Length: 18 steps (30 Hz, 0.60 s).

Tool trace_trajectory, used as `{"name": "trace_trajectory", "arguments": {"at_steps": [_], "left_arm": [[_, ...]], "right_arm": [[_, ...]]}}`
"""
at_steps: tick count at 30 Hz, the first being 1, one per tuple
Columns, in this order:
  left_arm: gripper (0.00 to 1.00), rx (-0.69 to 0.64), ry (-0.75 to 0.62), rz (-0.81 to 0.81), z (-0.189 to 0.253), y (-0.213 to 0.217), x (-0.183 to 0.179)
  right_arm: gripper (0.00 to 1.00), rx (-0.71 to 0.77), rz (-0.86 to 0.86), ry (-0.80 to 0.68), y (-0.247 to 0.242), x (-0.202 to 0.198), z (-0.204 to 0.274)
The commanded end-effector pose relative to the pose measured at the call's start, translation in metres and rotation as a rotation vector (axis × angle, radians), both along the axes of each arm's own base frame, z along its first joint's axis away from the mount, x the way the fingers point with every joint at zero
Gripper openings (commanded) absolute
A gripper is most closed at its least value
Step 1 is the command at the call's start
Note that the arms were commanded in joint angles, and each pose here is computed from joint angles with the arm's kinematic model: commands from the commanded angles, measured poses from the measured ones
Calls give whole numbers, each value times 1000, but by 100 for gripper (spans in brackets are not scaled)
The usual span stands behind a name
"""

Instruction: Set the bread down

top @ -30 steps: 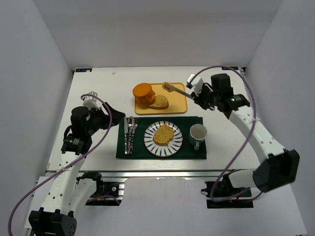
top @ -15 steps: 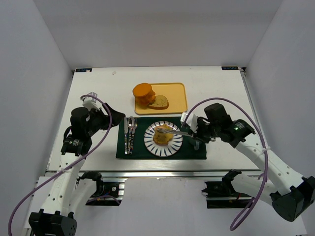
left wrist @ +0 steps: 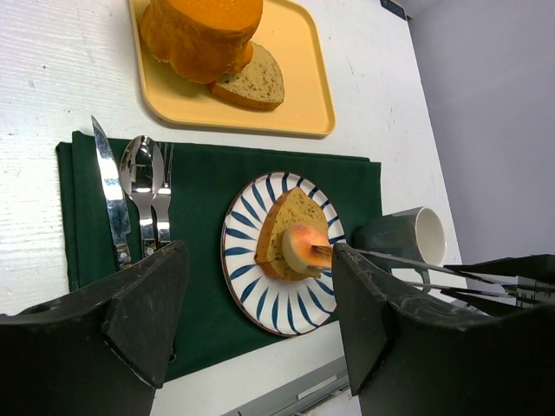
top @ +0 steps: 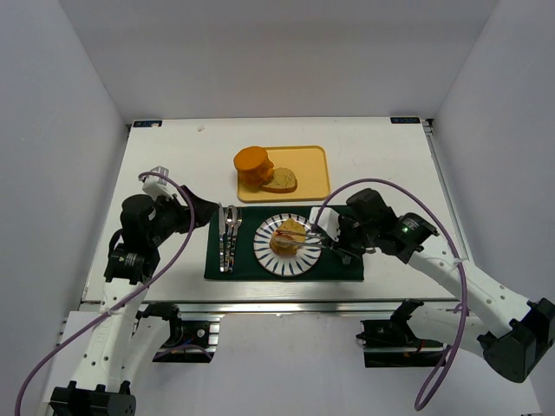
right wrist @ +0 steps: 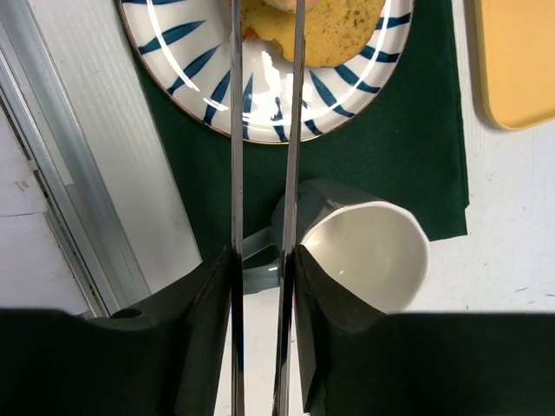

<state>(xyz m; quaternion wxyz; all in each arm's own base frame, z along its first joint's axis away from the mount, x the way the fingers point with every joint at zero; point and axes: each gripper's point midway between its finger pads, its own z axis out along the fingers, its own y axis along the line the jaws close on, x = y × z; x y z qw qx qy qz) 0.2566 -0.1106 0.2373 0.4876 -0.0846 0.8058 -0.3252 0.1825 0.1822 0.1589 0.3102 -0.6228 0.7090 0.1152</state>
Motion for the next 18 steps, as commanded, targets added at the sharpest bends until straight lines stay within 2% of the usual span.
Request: {"name": "trace_trajectory", "arguments": {"at_steps": [1, 6, 13, 18], "left_arm": [[76, 1, 2, 7, 0, 1, -2], [76, 0, 3, 4, 0, 1, -1], [76, 0, 3, 1, 0, 0, 0], [76, 1, 2, 0, 1, 0, 0]], "right_arm": [[38, 22, 33, 2, 5, -7, 0], [48, 17, 72, 23, 4, -18, -2], [49, 37, 81, 22, 5, -21, 2], [50, 122, 108, -24, 15, -21, 26]]}}
